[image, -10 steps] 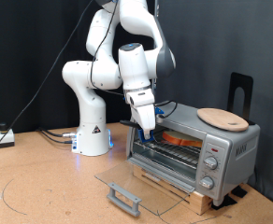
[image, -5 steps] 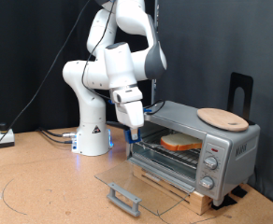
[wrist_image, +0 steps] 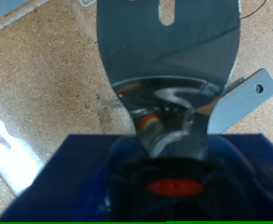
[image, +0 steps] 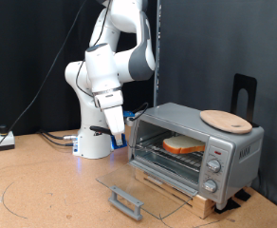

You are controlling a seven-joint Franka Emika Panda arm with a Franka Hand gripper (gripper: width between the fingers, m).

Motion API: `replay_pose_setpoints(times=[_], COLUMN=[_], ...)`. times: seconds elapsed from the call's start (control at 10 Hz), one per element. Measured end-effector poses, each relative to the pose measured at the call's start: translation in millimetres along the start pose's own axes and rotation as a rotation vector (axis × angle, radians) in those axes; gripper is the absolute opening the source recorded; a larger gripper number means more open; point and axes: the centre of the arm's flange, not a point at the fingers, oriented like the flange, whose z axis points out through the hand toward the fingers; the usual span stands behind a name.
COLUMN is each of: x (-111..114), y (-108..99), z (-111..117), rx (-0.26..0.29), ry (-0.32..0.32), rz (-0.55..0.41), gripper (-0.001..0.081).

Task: Make a piece of toast with the oven

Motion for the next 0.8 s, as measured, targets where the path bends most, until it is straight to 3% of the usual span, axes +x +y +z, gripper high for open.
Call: replay_pose_setpoints(times=[0.2, 0.5, 0.8], x=[3, -3, -16], y=[4, 21, 27], z=[-11, -50, -88], rx=[0.084, 0.208, 0.270], ry=[0.038, 0.117, 0.101], rz=[0.043, 0.091, 0.061], gripper=[0.0396, 0.0396, 0.0396])
